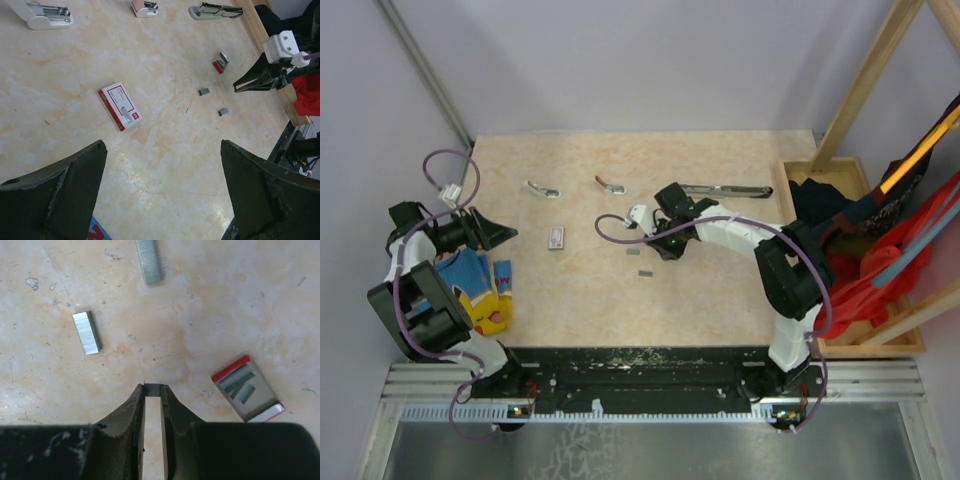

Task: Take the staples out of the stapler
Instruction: Pick up the staple from the center of the board, then place the staple in the staple box.

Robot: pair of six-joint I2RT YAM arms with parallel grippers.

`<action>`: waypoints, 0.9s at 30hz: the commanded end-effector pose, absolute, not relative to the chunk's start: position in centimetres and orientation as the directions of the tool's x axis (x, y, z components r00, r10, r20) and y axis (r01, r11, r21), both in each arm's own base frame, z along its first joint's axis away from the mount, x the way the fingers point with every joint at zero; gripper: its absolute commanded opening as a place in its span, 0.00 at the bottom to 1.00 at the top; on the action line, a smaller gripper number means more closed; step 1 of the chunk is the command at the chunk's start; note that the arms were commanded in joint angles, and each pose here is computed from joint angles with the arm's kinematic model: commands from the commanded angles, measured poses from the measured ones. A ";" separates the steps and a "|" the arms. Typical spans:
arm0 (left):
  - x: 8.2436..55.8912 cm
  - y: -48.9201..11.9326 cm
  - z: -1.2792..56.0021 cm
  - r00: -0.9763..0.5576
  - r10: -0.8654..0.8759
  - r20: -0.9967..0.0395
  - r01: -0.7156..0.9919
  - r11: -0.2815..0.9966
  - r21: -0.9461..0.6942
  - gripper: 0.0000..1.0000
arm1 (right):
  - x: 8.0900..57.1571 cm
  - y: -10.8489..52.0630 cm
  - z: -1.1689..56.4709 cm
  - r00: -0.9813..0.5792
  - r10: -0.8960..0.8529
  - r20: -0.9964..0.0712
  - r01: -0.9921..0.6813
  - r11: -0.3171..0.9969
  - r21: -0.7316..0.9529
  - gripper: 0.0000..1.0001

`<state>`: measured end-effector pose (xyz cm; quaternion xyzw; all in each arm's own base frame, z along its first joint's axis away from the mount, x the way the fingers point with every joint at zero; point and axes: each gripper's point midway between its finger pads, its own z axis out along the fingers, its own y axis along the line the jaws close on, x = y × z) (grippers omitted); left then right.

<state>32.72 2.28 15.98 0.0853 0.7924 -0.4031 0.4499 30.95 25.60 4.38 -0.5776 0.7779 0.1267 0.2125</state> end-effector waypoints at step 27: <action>32.7 2.3 16.1 -0.569 -0.230 -0.790 0.516 0.648 -0.560 1.00 | 41.0 21.3 7.5 -0.503 -0.658 -0.561 -0.708 0.685 -0.168 0.11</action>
